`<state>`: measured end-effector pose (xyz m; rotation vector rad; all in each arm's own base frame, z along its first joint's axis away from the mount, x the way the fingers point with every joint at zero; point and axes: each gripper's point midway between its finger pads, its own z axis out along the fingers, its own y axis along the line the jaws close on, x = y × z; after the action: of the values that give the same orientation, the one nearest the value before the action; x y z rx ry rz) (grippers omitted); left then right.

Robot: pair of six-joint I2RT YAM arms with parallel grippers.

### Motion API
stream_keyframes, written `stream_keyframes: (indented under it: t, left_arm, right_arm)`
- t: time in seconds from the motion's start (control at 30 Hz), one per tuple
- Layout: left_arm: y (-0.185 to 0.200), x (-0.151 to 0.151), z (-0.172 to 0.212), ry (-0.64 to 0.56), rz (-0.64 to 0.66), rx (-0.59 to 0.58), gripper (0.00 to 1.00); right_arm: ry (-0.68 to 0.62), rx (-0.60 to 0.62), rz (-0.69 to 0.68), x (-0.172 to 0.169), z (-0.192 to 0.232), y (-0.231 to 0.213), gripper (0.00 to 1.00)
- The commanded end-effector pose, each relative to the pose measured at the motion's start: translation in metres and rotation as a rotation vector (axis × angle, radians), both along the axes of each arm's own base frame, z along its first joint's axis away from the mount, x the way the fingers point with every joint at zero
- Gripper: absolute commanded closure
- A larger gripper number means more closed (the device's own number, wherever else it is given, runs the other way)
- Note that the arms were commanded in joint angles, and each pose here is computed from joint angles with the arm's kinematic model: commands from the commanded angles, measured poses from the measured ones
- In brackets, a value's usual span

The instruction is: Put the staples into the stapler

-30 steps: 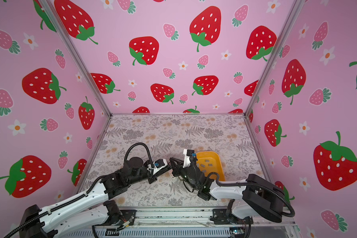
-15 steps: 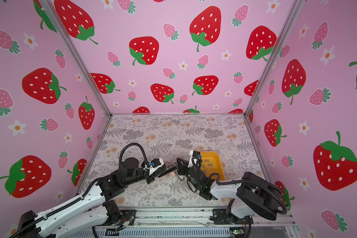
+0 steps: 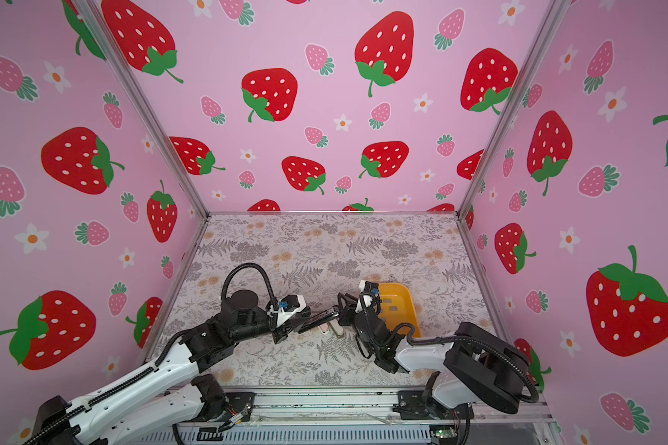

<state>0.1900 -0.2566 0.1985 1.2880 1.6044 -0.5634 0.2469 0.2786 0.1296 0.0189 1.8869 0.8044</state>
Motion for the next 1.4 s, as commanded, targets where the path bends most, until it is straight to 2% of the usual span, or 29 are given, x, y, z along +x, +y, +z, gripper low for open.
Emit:
stream_keyframes:
  t: [0.0, 0.23, 0.37, 0.43, 0.53, 0.6, 0.67, 0.93, 1.37]
  left_arm:
    - [-0.017, -0.010, 0.047, -0.118, -0.160, -0.028, 1.00]
    - [-0.019, -0.032, 0.031, -0.145, -0.347, 0.080, 1.00]
    - [-0.017, -0.039, 0.022, -0.161, -0.398, 0.117, 1.00]
    - [-0.015, -0.047, 0.017, -0.163, -0.442, 0.129, 1.00]
    - [-0.014, -0.052, 0.013, -0.180, -0.470, 0.122, 1.00]
    - [-0.014, -0.055, 0.011, -0.187, -0.488, 0.119, 1.00]
    - [-0.014, -0.058, 0.012, -0.188, -0.503, 0.113, 1.00]
    - [-0.016, -0.066, 0.007, -0.188, -0.556, 0.121, 1.00]
    - [-0.017, -0.069, 0.006, -0.204, -0.576, 0.129, 1.00]
  right_arm:
    - [-0.066, -0.147, 0.014, 0.003, 0.004, -0.006, 0.62]
    - [-0.211, -0.192, 0.060, -0.004, 0.044, -0.013, 0.51]
    - [-0.372, -0.255, 0.115, -0.015, 0.071, -0.020, 0.51]
    - [-0.462, -0.299, 0.137, -0.022, 0.084, -0.025, 0.58]
    - [-0.607, -0.327, 0.314, -0.050, 0.101, -0.013, 0.62]
    - [-0.694, -0.311, 0.480, -0.076, 0.111, 0.000, 0.56]
    - [-0.742, -0.294, 0.572, -0.093, 0.116, 0.006, 0.50]
    - [-0.736, -0.325, 0.768, -0.113, 0.108, 0.030, 0.49]
    - [-0.680, -0.331, 0.905, -0.126, 0.095, 0.059, 0.53]
